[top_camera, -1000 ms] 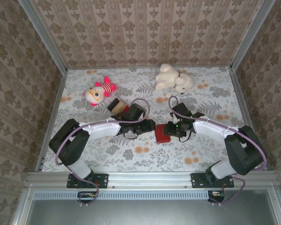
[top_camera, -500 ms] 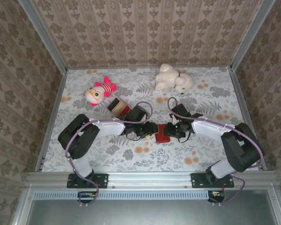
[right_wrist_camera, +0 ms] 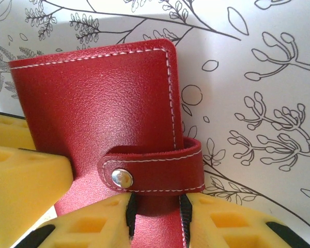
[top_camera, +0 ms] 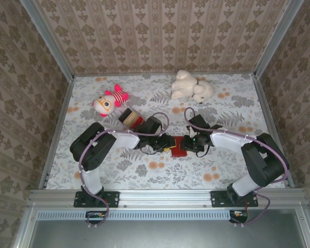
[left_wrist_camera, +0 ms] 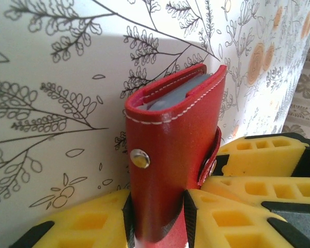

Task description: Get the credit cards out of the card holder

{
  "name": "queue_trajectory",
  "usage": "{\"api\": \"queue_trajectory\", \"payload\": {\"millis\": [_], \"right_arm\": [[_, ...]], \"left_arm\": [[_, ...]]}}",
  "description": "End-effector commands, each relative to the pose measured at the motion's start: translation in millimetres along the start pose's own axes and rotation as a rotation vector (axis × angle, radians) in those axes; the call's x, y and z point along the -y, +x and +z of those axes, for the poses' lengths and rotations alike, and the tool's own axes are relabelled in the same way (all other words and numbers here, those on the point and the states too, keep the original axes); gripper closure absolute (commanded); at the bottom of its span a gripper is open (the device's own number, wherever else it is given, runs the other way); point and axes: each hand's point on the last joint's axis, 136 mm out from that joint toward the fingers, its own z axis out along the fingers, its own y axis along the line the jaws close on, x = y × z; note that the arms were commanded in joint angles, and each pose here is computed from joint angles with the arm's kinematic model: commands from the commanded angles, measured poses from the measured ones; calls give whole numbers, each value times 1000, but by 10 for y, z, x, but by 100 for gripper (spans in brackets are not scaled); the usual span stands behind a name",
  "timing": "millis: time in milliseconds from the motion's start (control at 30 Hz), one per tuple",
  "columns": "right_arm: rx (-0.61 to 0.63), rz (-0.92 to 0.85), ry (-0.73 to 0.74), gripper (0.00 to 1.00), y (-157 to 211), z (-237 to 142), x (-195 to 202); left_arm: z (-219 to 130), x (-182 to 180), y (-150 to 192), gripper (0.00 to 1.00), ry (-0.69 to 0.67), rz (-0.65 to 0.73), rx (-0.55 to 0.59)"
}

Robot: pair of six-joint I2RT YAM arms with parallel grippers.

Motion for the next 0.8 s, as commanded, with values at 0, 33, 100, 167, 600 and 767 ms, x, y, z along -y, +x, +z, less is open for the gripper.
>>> {"api": "queue_trajectory", "payload": {"millis": [0,33,100,167,600,767], "right_arm": [[-18,-19,-12,68,4,71,-15],[-16,-22,-9,68,-2,67,-13],[-4,-27,-4,68,-30,37,-16],[20,-33,3,68,-77,-30,-24],[247,-66,-29,50,-347,-695,-293],[235,-63,-130,63,-390,-643,-504]], "left_arm": [[4,125,-32,71,83,7,-11],[-4,124,-40,74,86,9,-9],[-30,139,-55,80,90,21,-2],[-71,155,-74,84,95,35,9],[-465,385,-140,98,38,190,76],[-510,464,-137,100,33,221,88]]}}
